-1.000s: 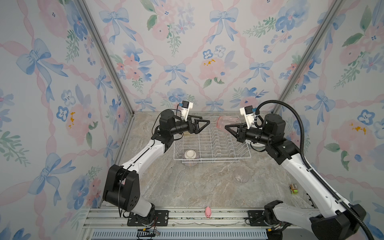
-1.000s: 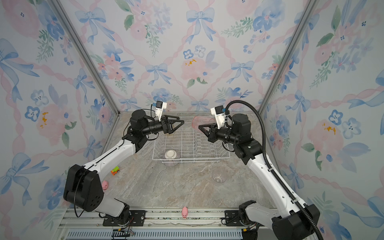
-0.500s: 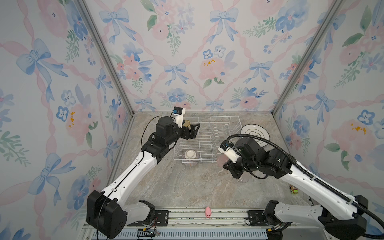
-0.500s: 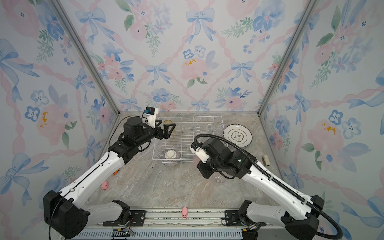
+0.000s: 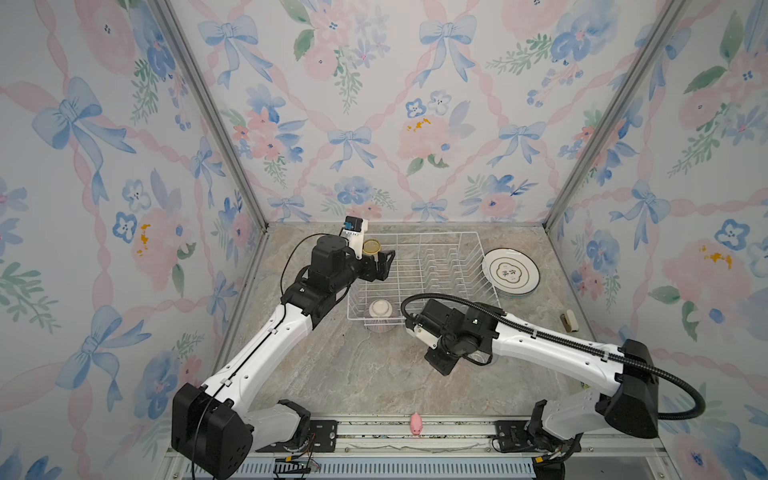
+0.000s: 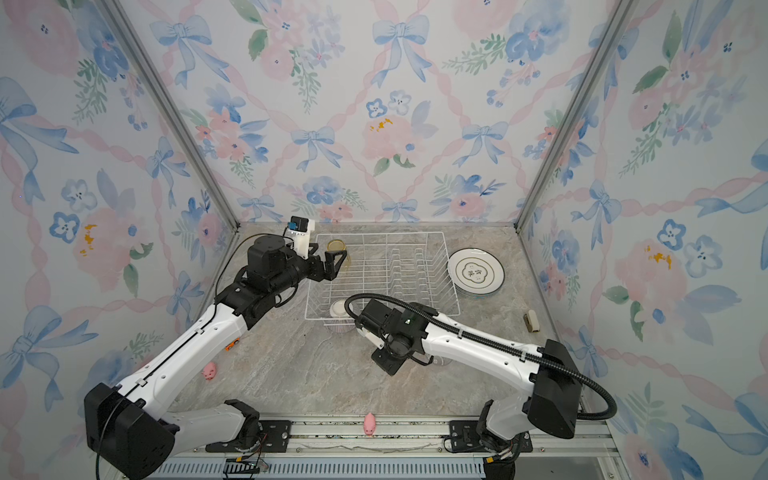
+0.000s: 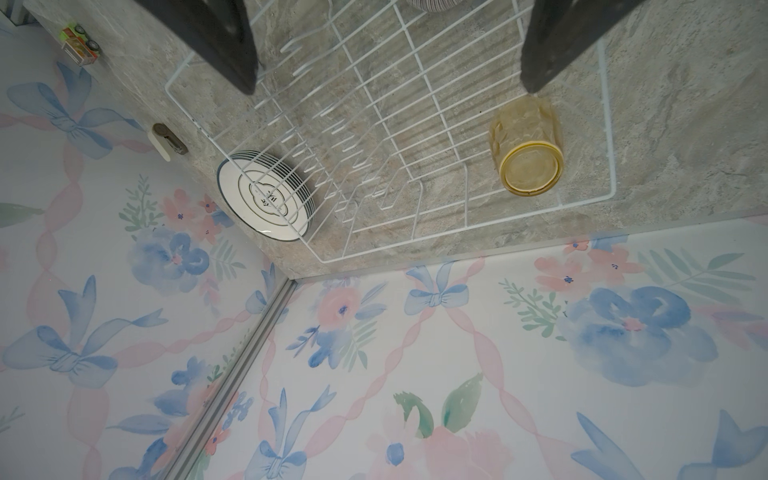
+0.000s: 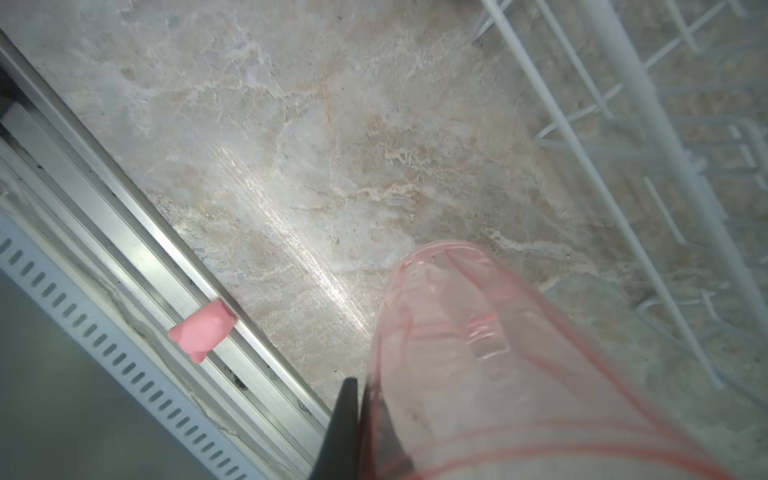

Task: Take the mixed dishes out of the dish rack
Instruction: 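Carry the pink cup with the right gripper while the left nears the yellow cup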

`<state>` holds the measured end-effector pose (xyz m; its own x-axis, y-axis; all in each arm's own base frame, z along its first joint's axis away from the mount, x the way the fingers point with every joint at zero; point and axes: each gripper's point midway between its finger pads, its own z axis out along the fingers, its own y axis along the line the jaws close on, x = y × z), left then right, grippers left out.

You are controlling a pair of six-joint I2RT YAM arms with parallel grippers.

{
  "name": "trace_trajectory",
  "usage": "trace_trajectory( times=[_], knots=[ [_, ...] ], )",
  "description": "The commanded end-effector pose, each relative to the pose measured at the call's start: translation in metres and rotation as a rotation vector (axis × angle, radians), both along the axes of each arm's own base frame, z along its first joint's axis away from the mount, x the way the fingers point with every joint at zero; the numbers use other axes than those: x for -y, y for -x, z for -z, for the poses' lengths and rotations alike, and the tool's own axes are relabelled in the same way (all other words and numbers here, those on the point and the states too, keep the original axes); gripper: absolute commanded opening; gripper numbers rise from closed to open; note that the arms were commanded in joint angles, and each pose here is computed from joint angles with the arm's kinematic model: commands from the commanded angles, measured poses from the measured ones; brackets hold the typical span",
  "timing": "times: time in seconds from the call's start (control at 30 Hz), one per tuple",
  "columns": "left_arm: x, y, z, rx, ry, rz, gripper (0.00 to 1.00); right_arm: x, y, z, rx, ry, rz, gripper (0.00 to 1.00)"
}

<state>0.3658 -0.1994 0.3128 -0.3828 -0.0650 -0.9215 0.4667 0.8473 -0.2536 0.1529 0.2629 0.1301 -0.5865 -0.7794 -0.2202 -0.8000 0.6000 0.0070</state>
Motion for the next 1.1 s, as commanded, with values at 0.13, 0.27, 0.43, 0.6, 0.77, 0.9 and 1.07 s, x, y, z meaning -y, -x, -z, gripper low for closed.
trace_trajectory(
  times=[0.13, 0.27, 0.43, 0.6, 0.77, 0.9, 1.07],
  knots=[
    [-0.009, 0.000, 0.004, 0.002, -0.025, -0.014, 0.98, 0.010, 0.002, 0.029, -0.034, 0.135, -0.012, 0.00],
    [-0.010, -0.001, 0.006, -0.002, -0.028, -0.016, 0.98, 0.012, 0.005, 0.044, -0.065, 0.186, -0.024, 0.00],
    [-0.013, -0.002, 0.008, -0.009, -0.027, -0.015, 0.98, 0.017, 0.001, 0.057, -0.081, 0.239, -0.024, 0.00],
    [-0.013, -0.002, 0.010, -0.016, -0.028, -0.010, 0.98, 0.020, -0.002, 0.061, -0.094, 0.250, -0.015, 0.00],
    [-0.013, -0.004, 0.013, -0.025, -0.030, -0.009, 0.98, 0.025, -0.005, 0.066, -0.107, 0.258, -0.004, 0.00],
    [-0.012, -0.005, 0.014, -0.029, -0.029, -0.003, 0.98, 0.027, -0.007, 0.068, -0.109, 0.258, 0.005, 0.00],
    [-0.012, -0.005, 0.017, -0.039, -0.033, -0.003, 0.98, 0.027, -0.008, 0.068, -0.108, 0.254, 0.006, 0.10]
  ],
)
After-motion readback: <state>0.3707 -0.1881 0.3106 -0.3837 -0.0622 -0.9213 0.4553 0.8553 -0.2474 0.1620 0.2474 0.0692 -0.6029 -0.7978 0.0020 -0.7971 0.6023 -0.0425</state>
